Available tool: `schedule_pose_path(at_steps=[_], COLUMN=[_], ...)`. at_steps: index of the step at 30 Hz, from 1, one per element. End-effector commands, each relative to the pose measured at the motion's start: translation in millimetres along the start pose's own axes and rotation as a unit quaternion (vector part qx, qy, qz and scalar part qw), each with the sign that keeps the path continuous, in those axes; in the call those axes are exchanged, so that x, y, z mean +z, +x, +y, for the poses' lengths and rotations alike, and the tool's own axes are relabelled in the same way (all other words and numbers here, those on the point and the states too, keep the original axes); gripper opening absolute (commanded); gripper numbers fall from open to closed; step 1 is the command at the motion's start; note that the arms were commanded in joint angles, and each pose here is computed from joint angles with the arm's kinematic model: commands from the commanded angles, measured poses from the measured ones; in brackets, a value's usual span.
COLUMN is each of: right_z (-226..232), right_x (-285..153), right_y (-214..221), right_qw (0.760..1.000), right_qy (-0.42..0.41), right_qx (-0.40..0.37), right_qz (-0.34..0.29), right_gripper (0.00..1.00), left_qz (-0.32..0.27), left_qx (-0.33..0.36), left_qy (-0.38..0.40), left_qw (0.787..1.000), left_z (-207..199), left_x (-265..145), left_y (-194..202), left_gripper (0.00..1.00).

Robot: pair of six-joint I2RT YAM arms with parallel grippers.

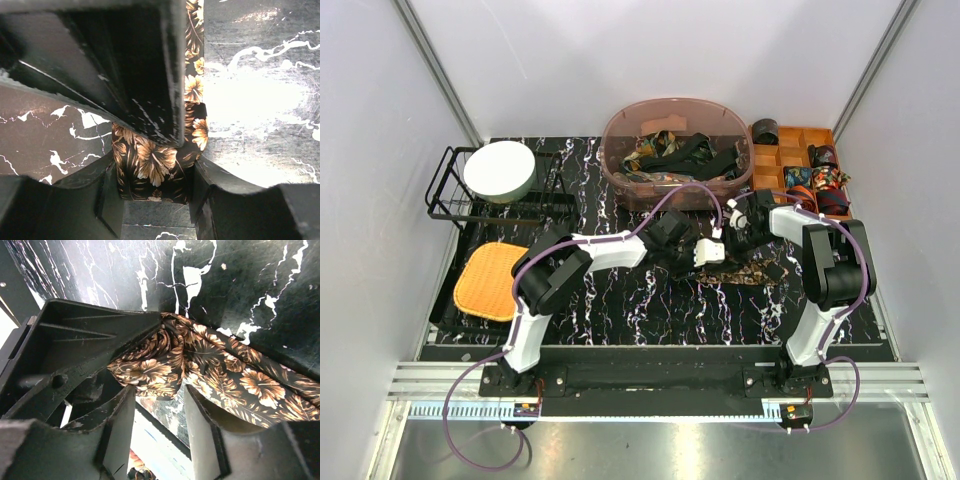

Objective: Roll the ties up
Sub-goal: Roll the tie at the center of the board.

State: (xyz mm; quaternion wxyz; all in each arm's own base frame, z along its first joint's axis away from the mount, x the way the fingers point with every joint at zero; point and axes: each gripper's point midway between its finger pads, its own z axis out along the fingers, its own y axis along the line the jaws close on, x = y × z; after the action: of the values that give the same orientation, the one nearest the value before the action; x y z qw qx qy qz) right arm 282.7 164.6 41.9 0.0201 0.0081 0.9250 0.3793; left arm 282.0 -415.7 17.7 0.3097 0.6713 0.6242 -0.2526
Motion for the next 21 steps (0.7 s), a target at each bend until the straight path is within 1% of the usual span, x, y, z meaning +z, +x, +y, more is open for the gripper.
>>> schedule_pose_path(at_steps=[1,4,8,9,11,12,13,15,16,17,18,20,21], right_z=[3.5,2.7,1.0,-0.4,-6.2,-8.8,-13.7,-23.9,-28.3,-31.8,-35.5,-35.1,-28.8], right_x=[-6.5,-2.7,2.7,3.3,6.6,7.9,9.7,10.5,11.5,11.2,10.6,10.4,10.1], right_y=[-17.7,-17.5,-12.6,-13.1,-12.1,-11.5,-8.8,-8.8,-6.1,-6.7,-7.3,-9.1,-8.8], right_qw=[0.999,0.999,1.0,1.0,1.0,1.0,1.0,0.999,0.999,0.999,0.998,0.998,0.999], right_qy=[0.003,-0.003,-0.012,-0.011,-0.004,0.001,0.007,0.033,0.044,0.052,0.064,0.063,0.043], right_qx=[-0.024,-0.019,-0.011,-0.011,-0.01,-0.012,-0.007,-0.006,-0.001,0.0,0.001,0.003,0.001], right_qz=[-0.03,-0.026,-0.02,-0.021,-0.017,-0.016,-0.009,-0.007,-0.002,-0.002,-0.004,-0.002,0.001], right_gripper=[0.5,0.49,0.42,0.33,0.23,0.07,0.01,0.0,0.0,0.0,0.0,0.0,0.06], left_qz=[0.202,0.199,0.197,0.193,0.191,0.189,0.187,0.183,0.18,0.176,0.173,0.17,0.173], left_qx=[-0.063,-0.061,-0.059,-0.057,-0.057,-0.059,-0.06,-0.062,-0.067,-0.068,-0.069,-0.073,-0.075], left_qy=[0.091,0.099,0.113,0.115,0.121,0.12,0.121,0.122,0.12,0.122,0.122,0.126,0.128], left_qw=[0.973,0.973,0.972,0.973,0.972,0.973,0.973,0.974,0.974,0.975,0.975,0.975,0.974], left_z=[-73.0,-76.4,-81.6,-81.6,-83.4,-82.0,-82.2,-81.5,-80.5,-80.4,-78.5,-77.8,-78.5], left_x=[-9.0,-9.3,-8.5,-8.3,-7.9,-7.6,-6.6,-5.7,-4.9,-3.8,-2.8,-0.6,0.2], left_y=[124.2,122.1,119.7,117.5,116.6,115.3,113.4,111.5,110.2,109.2,107.6,105.9,108.6], left_gripper=[0.09,0.09,0.09,0.1,0.11,0.12,0.14,0.2,0.25,0.27,0.27,0.24,0.22])
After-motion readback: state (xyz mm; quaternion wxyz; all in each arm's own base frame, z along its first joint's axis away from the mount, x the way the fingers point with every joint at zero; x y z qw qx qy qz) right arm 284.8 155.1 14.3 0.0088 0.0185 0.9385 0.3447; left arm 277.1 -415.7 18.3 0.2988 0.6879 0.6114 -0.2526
